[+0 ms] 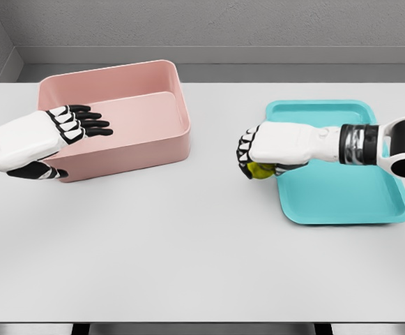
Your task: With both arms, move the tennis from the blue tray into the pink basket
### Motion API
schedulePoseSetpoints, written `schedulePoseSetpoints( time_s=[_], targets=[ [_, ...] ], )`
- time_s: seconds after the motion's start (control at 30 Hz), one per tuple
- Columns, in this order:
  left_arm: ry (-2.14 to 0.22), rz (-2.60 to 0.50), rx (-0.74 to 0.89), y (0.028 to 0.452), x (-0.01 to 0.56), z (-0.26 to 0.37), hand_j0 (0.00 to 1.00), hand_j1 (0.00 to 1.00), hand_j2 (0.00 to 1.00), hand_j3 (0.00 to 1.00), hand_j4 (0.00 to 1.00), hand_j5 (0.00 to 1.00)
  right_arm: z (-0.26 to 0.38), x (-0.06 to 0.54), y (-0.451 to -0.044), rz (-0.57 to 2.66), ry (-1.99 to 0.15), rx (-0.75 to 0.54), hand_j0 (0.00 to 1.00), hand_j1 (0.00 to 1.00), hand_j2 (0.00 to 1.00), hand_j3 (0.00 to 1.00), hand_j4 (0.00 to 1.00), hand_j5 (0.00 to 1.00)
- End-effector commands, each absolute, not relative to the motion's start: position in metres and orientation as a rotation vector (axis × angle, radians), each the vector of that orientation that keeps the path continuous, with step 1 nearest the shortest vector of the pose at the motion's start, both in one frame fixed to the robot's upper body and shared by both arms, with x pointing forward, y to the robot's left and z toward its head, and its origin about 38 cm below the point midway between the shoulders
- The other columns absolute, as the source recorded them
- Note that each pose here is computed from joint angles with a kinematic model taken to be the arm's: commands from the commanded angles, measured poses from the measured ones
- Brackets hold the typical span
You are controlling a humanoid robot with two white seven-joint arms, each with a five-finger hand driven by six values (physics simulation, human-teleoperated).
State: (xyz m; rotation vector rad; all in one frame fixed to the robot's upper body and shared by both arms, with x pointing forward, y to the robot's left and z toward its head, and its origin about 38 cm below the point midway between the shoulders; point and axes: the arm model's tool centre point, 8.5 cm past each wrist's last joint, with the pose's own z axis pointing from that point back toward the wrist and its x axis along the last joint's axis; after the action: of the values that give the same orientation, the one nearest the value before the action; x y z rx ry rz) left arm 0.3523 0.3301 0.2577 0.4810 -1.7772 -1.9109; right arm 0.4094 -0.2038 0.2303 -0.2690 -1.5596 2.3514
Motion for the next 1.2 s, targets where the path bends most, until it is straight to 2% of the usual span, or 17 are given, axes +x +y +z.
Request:
schedulePoseSetpoints(
  time_s=[0.0, 0.37, 0.53, 0.77, 1.17],
  targets=[
    [-1.78, -1.905, 0.478, 0.33, 0.352, 0.258, 1.0, 1.0, 1.0, 1.0, 1.0, 1.0, 0.232, 0.405, -0.186, 2.374, -1.6, -0.265, 0.34, 0.34, 0.34, 0.34, 0.34, 0.34],
    [-1.774, -1.909, 0.482, 0.332, 0.352, 0.259, 1.0, 1.0, 1.0, 1.0, 1.0, 1.0, 0.209, 0.392, -0.129, 2.437, -1.656, -0.157, 0.34, 0.34, 0.34, 0.34, 0.34, 0.34],
    [-1.77, -1.913, 0.484, 0.333, 0.352, 0.26, 1.0, 1.0, 1.0, 1.0, 1.0, 1.0, 0.204, 0.398, -0.124, 2.435, -1.642, -0.163, 0.34, 0.34, 0.34, 0.34, 0.34, 0.34],
    [-1.771, -1.914, 0.484, 0.332, 0.352, 0.26, 1.0, 1.0, 1.0, 1.0, 1.0, 1.0, 0.186, 0.386, -0.09, 2.462, -1.667, -0.076, 0.34, 0.34, 0.34, 0.34, 0.34, 0.34],
    [-1.769, -1.914, 0.48, 0.332, 0.351, 0.259, 1.0, 1.0, 1.0, 1.0, 1.0, 1.0, 0.168, 0.384, -0.075, 2.484, -1.627, -0.031, 0.34, 0.34, 0.34, 0.34, 0.34, 0.34]
  ],
)
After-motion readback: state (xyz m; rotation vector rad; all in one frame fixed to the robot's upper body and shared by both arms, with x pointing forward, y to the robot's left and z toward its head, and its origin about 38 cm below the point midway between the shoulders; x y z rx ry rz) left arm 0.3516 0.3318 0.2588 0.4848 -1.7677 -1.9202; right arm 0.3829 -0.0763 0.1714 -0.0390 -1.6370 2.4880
